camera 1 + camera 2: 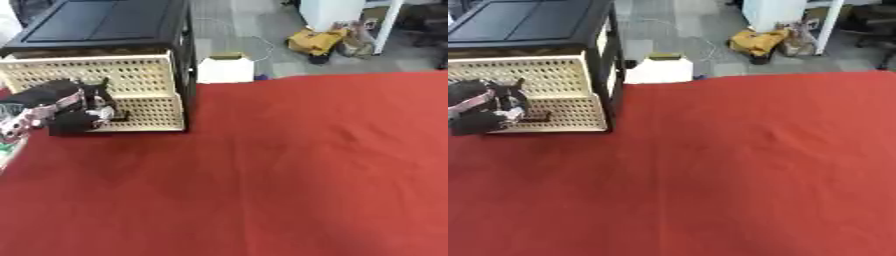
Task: Pick up objects from table and place into drawer.
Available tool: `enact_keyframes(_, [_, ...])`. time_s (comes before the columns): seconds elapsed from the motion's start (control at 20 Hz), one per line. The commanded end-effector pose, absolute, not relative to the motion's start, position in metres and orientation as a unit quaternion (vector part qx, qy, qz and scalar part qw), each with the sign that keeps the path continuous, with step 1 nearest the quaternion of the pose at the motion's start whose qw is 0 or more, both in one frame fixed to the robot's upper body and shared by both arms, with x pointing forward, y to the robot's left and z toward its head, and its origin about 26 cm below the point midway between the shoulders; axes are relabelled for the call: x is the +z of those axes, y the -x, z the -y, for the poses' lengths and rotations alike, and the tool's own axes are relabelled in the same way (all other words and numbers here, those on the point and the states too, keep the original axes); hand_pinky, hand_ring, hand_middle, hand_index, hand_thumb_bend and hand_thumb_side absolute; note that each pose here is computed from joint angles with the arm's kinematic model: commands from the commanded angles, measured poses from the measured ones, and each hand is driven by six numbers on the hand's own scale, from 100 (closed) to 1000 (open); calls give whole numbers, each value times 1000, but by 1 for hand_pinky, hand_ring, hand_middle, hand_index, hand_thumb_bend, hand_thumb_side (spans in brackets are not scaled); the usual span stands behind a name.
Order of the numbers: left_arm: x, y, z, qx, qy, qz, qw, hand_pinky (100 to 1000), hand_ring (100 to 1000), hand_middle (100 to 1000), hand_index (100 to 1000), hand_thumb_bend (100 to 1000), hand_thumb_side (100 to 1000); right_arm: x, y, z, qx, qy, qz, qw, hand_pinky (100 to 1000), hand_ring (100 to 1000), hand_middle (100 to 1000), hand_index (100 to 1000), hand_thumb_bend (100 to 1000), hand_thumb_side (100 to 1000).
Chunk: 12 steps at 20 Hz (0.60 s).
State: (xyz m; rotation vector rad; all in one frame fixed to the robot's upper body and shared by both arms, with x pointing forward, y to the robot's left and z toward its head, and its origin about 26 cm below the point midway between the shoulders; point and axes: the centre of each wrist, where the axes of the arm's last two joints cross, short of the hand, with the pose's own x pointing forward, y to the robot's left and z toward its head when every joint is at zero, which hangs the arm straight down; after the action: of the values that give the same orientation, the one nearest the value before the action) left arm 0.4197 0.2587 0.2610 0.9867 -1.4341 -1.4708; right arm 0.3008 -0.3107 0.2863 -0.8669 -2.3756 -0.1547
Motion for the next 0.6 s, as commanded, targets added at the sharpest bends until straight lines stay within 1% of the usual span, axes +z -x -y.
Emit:
enact_keyframes(0.05, [276, -418, -261, -581, -409, 578, 401, 113, 370, 543, 926, 100, 1000, 295, -296, 312, -56, 327, 900, 284, 631, 797, 503, 665, 256, 670])
enact_keyframes(0.2, [275, -418, -261, -584, -406, 578, 400, 100, 320, 534, 922, 100, 1000, 294, -296, 312, -57, 326, 900, 284, 631, 797, 504, 665, 254, 670])
enact_keyframes(0.35, [274, -417, -262, -591, -398, 577, 399, 100, 279, 495, 883, 100, 1000, 294, -296, 313, -59, 327, 899, 285, 630, 796, 504, 665, 253, 669])
enact_keyframes(0.45, [273, -413, -260, -599, -390, 578, 394, 100, 265, 473, 862, 100, 1000, 293, -296, 313, -60, 327, 899, 285, 630, 796, 504, 665, 253, 669])
enact_keyframes(0.6, [277, -402, -256, -620, -371, 576, 382, 100, 260, 453, 838, 100, 1000, 292, -296, 314, -61, 328, 898, 286, 631, 796, 504, 665, 250, 668])
